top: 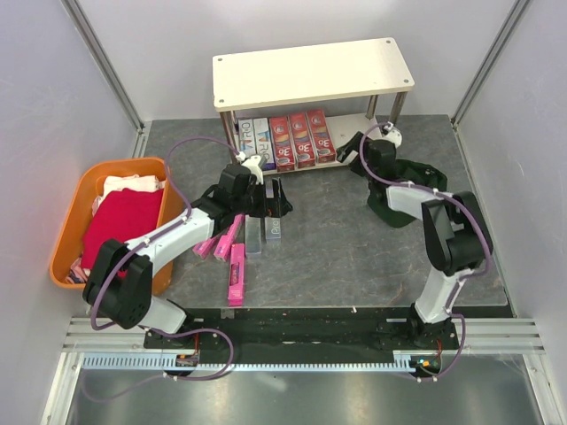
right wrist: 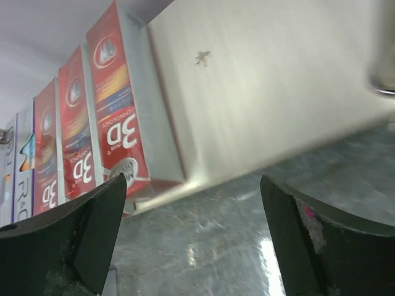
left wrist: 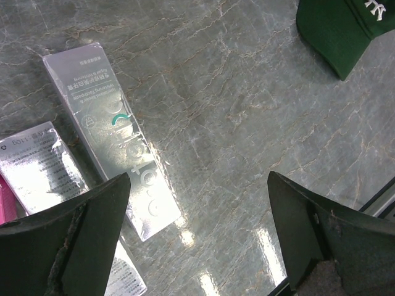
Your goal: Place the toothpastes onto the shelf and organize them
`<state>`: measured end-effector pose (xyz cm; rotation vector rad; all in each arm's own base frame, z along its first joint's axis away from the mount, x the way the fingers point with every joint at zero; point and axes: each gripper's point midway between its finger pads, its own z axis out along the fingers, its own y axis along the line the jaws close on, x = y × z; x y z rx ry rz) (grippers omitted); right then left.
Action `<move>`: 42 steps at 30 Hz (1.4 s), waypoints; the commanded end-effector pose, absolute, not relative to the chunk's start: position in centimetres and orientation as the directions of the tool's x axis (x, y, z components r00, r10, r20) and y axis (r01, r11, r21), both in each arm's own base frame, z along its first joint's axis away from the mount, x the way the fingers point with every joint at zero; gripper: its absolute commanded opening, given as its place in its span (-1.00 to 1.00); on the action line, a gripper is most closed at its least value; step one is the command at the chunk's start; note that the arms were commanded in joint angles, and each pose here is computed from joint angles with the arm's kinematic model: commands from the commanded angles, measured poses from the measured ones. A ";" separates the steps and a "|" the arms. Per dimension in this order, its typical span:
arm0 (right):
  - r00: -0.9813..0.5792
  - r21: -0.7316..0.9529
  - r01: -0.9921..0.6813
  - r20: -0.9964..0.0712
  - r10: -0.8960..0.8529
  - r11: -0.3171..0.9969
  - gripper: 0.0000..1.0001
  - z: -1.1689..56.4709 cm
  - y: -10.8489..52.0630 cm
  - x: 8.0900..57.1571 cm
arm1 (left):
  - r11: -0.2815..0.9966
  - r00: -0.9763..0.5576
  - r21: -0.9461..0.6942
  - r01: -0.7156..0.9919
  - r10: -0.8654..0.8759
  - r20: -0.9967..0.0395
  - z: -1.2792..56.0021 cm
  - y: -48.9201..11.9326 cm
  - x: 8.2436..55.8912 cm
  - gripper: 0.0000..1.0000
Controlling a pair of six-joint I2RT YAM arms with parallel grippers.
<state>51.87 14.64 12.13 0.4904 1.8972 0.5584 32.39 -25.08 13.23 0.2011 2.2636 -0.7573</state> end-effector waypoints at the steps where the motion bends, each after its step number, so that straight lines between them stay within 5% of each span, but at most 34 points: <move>1: -0.203 0.509 0.158 -0.822 0.532 0.846 0.92 16.0 10.3 49.3 | 0.784 -0.713 -0.499 0.368 -0.106 -0.693 14.1 -25.9 32.7 0.99; 9: -0.035 0.413 0.319 -0.895 0.446 0.853 0.96 18.4 5.0 47.2 | 0.771 -0.723 -0.513 0.377 -0.101 -0.683 13.7 -26.6 32.6 0.99; 22: 0.031 0.364 0.423 -0.921 0.389 0.830 0.85 18.5 3.3 54.1 | 0.772 -0.714 -0.508 0.381 -0.103 -0.692 14.1 -26.3 32.4 0.98; 26: 0.022 0.358 0.423 -0.923 0.385 0.832 0.06 17.9 3.0 55.1 | 0.775 -0.712 -0.505 0.380 -0.103 -0.694 14.1 -26.2 32.3 0.99; 28: 0.018 0.360 0.417 -0.921 0.388 0.834 -0.12 17.7 3.0 55.2 | 0.777 -0.709 -0.503 0.379 -0.106 -0.697 14.2 -26.1 32.3 0.98; 37: 0.004 0.362 0.350 -0.923 0.385 0.864 -0.66 18.3 3.8 54.1 | 0.790 -0.706 -0.490 0.367 -0.106 -0.700 13.9 -25.6 32.3 0.99; 42: -0.004 0.365 0.343 -0.921 0.390 0.866 -0.78 18.1 3.8 53.2 | 0.794 -0.702 -0.487 0.364 -0.109 -0.703 14.0 -25.4 32.2 0.98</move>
